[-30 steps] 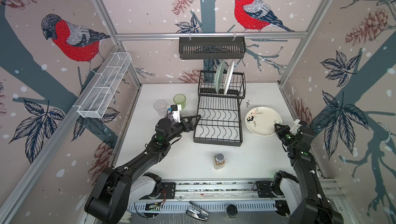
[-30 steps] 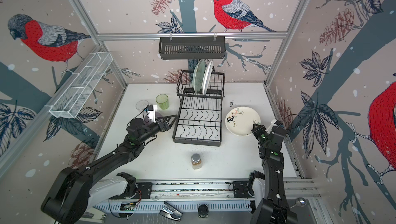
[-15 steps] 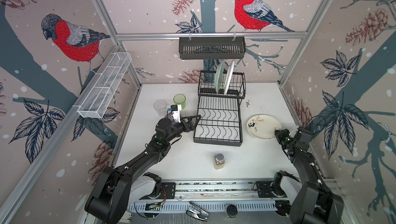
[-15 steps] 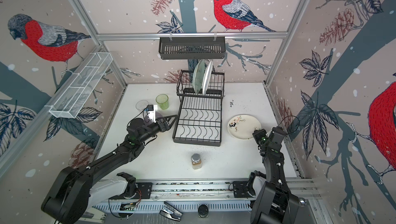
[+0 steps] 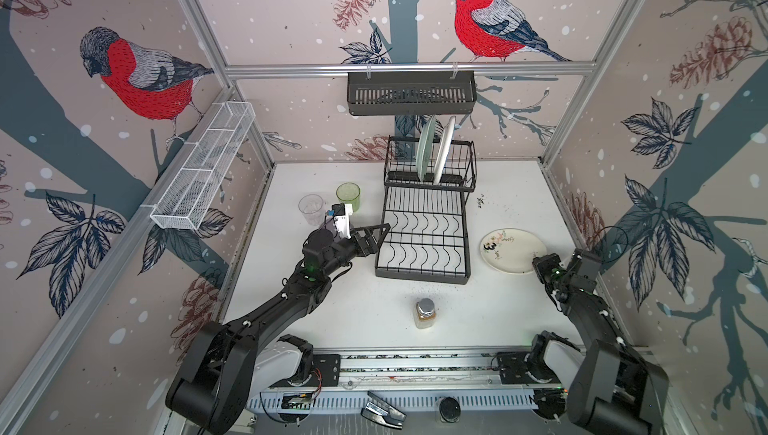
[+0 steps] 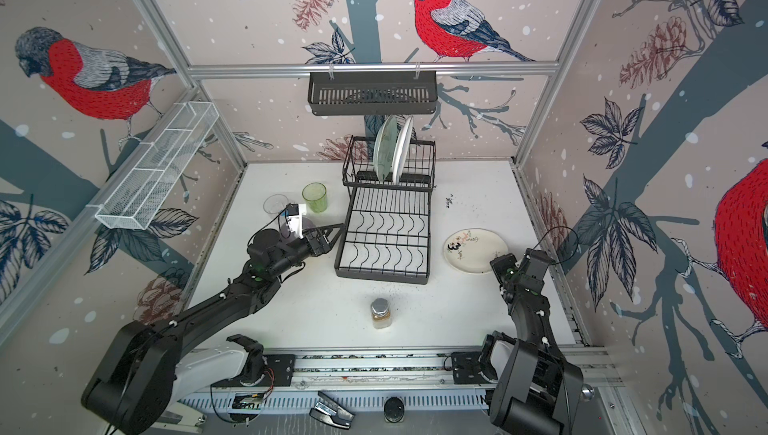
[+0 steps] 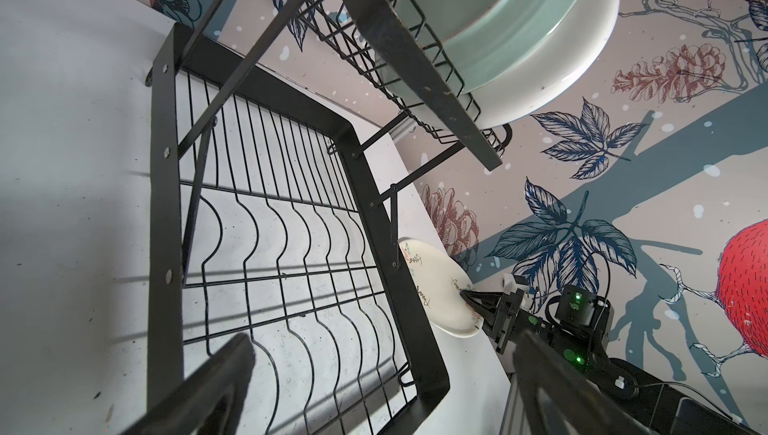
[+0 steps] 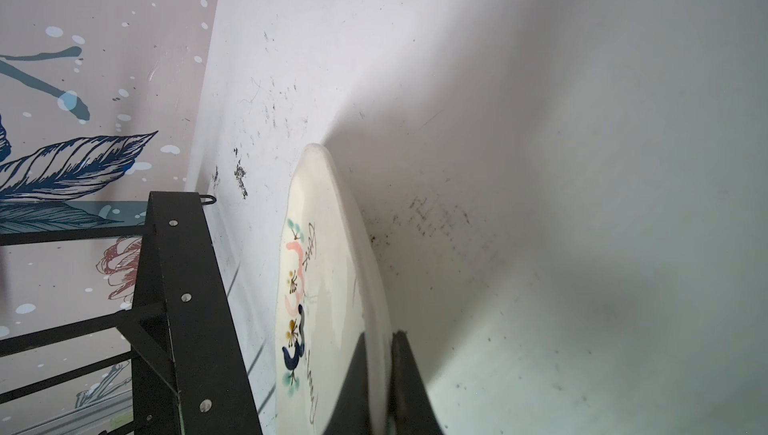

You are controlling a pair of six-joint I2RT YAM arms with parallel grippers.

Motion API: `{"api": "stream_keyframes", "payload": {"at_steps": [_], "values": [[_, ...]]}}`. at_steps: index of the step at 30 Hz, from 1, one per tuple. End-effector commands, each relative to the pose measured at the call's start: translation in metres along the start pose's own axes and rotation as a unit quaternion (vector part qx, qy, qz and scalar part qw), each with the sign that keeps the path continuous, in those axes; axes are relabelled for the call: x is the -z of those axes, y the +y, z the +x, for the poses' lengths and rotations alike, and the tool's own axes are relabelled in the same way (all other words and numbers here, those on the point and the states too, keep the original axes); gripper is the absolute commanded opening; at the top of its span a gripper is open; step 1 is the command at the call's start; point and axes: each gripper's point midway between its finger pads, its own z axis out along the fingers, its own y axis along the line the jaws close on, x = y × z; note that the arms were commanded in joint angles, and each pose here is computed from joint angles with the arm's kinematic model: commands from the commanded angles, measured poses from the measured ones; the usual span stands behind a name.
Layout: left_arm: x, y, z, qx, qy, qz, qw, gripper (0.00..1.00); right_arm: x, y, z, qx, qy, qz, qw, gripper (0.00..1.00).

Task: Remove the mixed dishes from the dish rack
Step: 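Lower the white floral plate flat onto the table with the right gripper, then open the right gripper and draw it back from the plate while the left arm rises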

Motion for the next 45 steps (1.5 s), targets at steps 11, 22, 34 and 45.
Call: {"api": "stream_keyframes", "payload": {"at_steps": [11,22,34,45], "values": [[-0.004,-0.008,-0.003,-0.014,-0.002,0.023,1.000,0.98,-0.006,0.002,-0.007,0.022,-0.011,0.009,1.000,0.26],[-0.001,-0.008,-0.005,-0.019,-0.009,0.022,1.000,0.98,-0.016,0.005,-0.001,0.028,0.010,0.002,1.000,0.31],[-0.002,-0.006,-0.004,-0.017,-0.006,0.020,1.000,0.97,-0.025,0.018,0.003,0.049,0.025,-0.006,0.998,0.58],[-0.003,-0.004,-0.003,-0.017,-0.004,0.015,1.000,0.98,-0.025,0.025,0.000,0.068,0.016,-0.003,0.998,0.93]]}}
